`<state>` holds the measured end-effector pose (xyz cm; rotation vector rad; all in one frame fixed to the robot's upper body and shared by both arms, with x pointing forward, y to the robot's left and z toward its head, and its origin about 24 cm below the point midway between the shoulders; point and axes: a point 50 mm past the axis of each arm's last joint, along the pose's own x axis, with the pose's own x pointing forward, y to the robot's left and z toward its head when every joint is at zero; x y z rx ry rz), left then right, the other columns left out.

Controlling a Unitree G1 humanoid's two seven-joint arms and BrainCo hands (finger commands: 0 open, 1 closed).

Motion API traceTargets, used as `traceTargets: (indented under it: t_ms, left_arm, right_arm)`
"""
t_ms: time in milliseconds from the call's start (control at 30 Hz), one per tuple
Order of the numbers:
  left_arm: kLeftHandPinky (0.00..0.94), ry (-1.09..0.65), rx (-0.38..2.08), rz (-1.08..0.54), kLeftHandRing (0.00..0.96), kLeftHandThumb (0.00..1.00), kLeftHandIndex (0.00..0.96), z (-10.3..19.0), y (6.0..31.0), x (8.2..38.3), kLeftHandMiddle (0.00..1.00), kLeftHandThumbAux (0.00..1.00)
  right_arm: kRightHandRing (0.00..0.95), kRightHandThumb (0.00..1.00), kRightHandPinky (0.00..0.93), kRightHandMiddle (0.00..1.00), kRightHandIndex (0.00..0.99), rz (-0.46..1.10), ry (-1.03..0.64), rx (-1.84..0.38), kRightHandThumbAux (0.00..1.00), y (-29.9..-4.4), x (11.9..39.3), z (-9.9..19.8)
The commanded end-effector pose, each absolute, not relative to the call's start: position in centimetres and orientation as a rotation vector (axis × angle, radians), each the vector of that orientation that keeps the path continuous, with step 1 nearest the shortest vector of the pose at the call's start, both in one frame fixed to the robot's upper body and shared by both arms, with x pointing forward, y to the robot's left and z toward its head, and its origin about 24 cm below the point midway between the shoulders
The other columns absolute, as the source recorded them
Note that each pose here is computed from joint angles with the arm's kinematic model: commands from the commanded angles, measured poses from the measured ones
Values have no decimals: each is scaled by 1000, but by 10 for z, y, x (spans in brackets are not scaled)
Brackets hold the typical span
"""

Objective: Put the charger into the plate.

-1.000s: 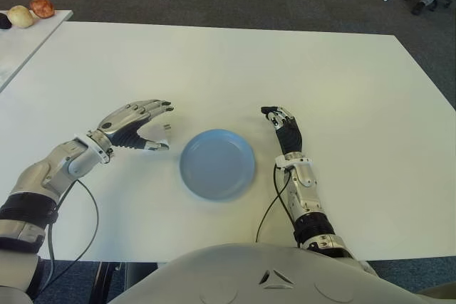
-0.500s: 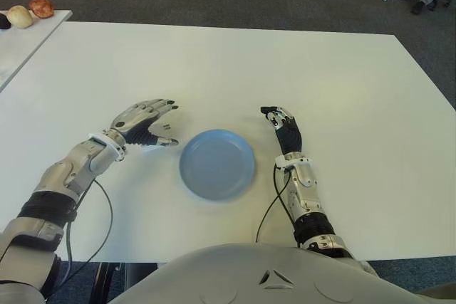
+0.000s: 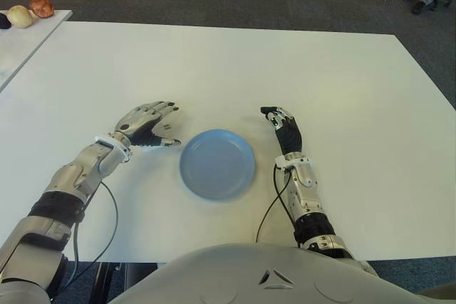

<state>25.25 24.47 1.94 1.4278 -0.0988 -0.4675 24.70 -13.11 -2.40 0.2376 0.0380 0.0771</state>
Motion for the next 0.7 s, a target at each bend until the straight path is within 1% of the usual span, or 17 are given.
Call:
traceTargets:
  t_ms: [33,400,700]
  left_arm:
    - [105,-96,1451,-483,17,219,0,14,245,252,0,328]
    - [106,-96,1468,-471,16,205,0,3,251,246,0,341]
    - [105,-104,1473,-475,18,201,0,1,253,242,0,350]
  right_arm:
    - [235,0,100,343,378,37,223,292,607,-126,219,-57]
    - [232,0,100,339,375,34,224,292,603,-129,218,-56]
    - [232,0,99,337,373,37,229,289,606,-132,218,-57]
